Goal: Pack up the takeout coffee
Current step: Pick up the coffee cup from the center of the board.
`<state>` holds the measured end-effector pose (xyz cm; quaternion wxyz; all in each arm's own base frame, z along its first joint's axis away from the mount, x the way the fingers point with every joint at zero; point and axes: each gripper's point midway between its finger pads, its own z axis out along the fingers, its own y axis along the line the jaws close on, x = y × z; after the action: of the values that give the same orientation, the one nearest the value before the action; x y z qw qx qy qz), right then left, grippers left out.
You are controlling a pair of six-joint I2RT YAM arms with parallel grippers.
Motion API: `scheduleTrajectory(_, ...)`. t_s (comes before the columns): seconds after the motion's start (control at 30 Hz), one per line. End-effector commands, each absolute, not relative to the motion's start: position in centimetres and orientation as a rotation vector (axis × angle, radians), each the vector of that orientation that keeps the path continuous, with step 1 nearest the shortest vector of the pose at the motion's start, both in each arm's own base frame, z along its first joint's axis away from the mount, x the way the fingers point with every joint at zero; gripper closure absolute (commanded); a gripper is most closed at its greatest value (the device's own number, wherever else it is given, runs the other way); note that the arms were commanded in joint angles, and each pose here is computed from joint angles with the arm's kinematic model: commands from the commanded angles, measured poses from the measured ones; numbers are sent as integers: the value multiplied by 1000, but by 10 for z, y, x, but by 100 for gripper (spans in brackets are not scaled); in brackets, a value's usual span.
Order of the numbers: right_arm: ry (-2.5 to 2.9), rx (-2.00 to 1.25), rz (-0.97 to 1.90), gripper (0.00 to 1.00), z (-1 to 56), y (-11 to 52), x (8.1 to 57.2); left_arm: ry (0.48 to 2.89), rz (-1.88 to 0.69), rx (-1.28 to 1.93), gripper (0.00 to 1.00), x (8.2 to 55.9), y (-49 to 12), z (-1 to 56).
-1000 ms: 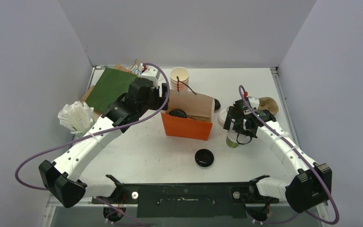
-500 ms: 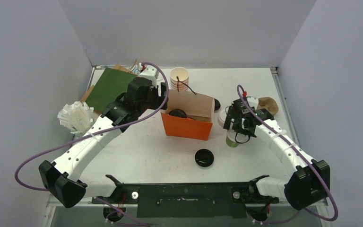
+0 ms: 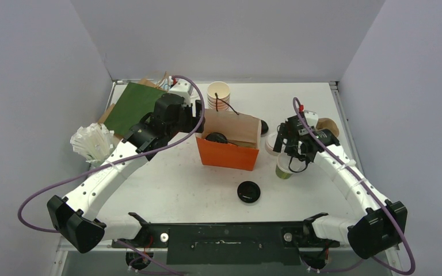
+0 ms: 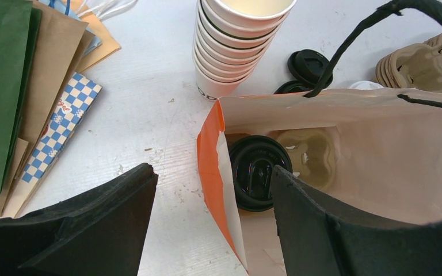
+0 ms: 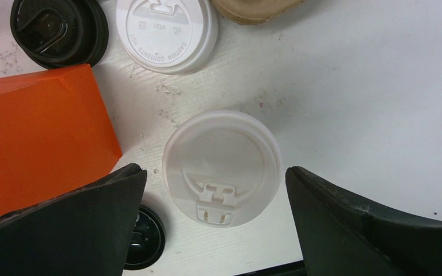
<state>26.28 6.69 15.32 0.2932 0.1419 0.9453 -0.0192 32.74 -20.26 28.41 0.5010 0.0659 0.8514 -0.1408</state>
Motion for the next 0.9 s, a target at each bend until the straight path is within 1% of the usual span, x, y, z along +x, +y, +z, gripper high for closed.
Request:
scheduleTrajectory(0.0, 2505, 360, -90, 2, 156, 63, 263, 1992, -385, 159, 30, 329, -206, 303)
scheduleTrajectory(0.13, 2525, 363, -90, 0, 144, 64, 263, 1995, -386, 162, 30, 329, -206, 302)
scheduleTrajectory(0.87, 2573, 362, -102, 0, 117, 66, 259, 2000, -375, 151, 30, 327, -199, 298)
